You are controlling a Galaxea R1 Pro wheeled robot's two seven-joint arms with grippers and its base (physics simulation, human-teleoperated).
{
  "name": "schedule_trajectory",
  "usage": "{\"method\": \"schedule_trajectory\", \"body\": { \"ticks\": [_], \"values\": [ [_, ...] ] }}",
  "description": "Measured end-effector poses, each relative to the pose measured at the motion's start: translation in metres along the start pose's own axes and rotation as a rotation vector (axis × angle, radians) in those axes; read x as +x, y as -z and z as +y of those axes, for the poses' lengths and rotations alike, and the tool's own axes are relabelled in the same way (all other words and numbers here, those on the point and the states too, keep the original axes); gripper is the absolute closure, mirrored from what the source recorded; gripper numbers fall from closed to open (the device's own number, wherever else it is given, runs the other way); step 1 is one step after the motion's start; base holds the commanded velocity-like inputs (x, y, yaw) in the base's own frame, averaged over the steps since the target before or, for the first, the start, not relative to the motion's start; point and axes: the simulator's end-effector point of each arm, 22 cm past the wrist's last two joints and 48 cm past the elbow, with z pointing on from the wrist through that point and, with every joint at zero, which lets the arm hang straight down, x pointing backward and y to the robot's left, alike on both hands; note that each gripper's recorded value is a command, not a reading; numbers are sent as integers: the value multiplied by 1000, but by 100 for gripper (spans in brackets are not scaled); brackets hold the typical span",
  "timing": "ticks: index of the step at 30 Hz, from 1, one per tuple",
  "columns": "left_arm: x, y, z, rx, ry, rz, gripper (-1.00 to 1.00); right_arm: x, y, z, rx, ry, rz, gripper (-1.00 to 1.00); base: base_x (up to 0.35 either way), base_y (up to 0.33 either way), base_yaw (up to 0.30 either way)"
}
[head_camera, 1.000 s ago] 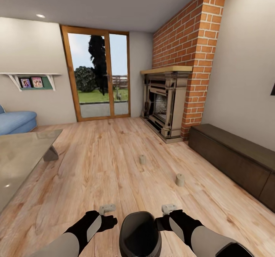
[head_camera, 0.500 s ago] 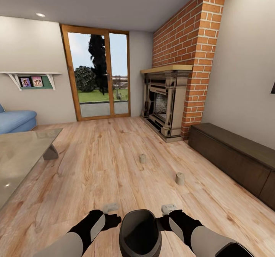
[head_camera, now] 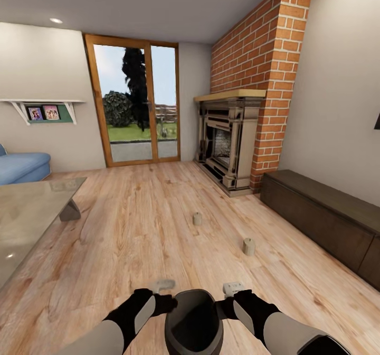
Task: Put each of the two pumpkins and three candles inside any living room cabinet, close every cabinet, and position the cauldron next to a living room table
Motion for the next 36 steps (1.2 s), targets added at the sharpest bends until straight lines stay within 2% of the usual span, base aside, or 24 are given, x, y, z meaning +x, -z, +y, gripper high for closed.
{"method": "schedule_trajectory", "body": {
  "ticks": [3,11,13,20,36],
  "values": [
    [2,0,-8,5,-35,3,-100,0,0,0,0,0,1,-100,0,0,0],
    [5,0,-12,7,-55,10,-100,0,0,0,0,0,0,-100,0,0,0],
    [19,0,-10,1,-62,74,-100,0,0,0,0,0,-1,-100,0,0,0],
    [35,-10,-6,-4,-65,103,-100,10,-12,0,-1,1,-3,-100,0,0,0],
    [57,-33,2,-5,-65,102,-100,31,-35,-2,-1,1,-4,-100,0,0,0]
  ]
}}
